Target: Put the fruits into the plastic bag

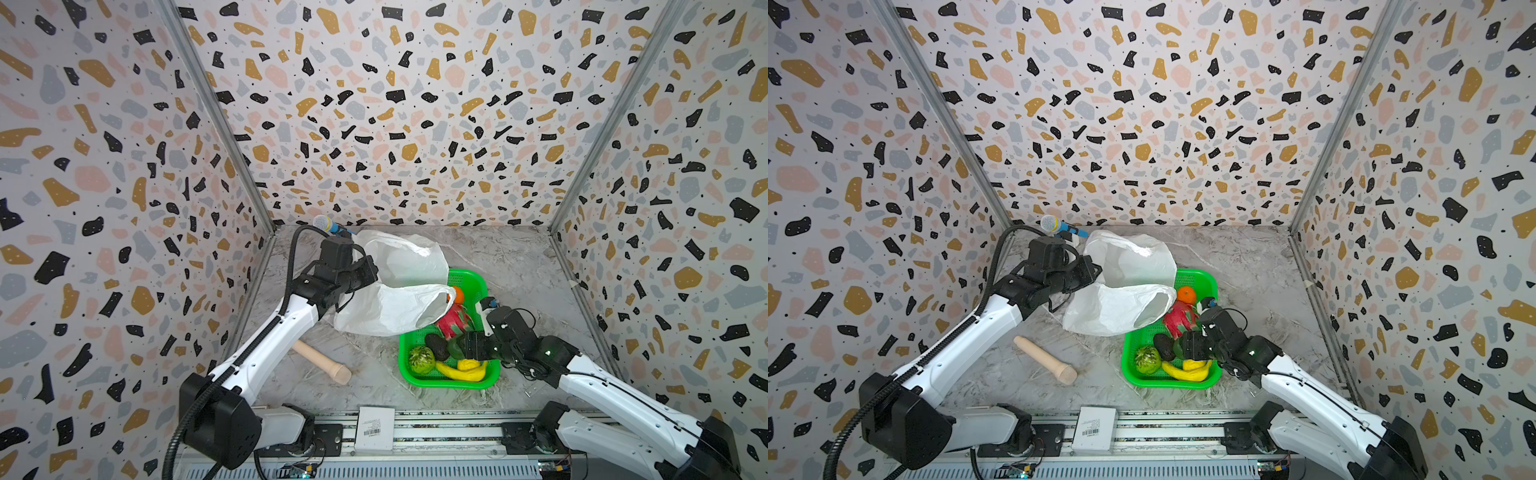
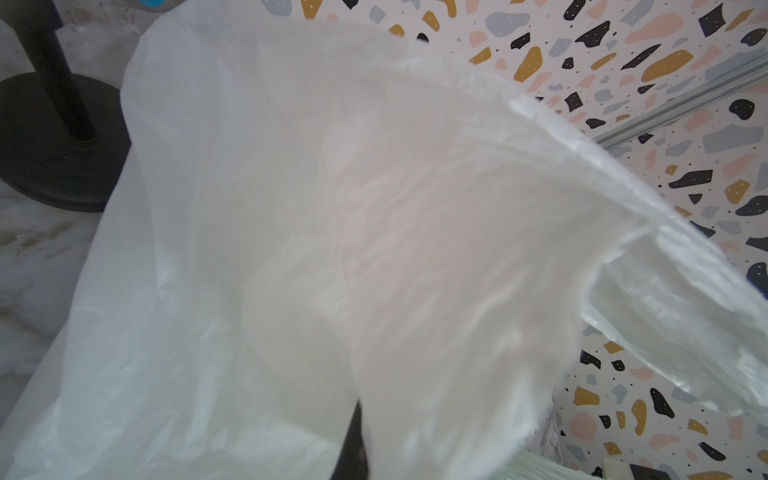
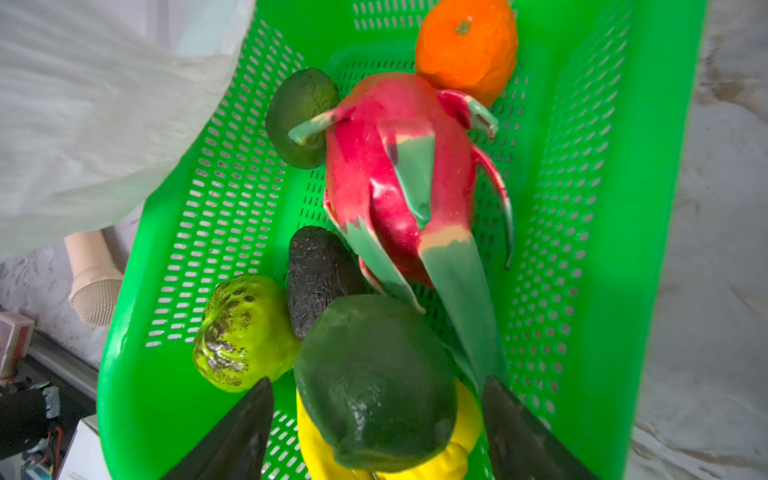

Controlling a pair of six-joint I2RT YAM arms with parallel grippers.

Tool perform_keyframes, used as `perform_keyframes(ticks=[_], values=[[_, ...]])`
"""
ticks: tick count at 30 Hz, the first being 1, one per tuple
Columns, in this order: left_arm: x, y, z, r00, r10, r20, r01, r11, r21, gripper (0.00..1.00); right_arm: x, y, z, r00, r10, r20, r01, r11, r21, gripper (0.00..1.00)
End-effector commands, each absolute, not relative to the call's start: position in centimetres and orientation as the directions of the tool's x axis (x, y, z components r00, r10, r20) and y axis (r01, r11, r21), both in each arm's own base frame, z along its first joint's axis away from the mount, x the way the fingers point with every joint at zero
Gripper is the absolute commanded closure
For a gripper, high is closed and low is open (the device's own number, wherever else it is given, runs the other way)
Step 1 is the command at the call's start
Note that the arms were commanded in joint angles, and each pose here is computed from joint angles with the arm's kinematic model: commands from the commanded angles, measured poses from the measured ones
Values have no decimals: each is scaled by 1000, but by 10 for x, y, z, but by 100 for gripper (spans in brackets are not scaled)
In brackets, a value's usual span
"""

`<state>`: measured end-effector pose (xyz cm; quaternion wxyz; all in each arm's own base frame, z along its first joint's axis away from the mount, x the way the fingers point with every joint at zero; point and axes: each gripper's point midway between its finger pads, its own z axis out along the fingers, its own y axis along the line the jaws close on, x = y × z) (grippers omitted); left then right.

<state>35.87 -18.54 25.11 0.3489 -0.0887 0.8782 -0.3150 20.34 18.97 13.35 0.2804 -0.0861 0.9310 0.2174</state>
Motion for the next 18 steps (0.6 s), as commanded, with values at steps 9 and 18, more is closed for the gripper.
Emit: perform_keyframes(ticks=[9,18], values=[[359,-182,259,-715,-404,-570,70,770,-634,100,198,193,116,-849,-91,-521,-310,883,352,21],[358,-182,257,-718,-407,-564,68,766,-639,100,198,207,100,-872,-148,-467,-349,858,378,21]])
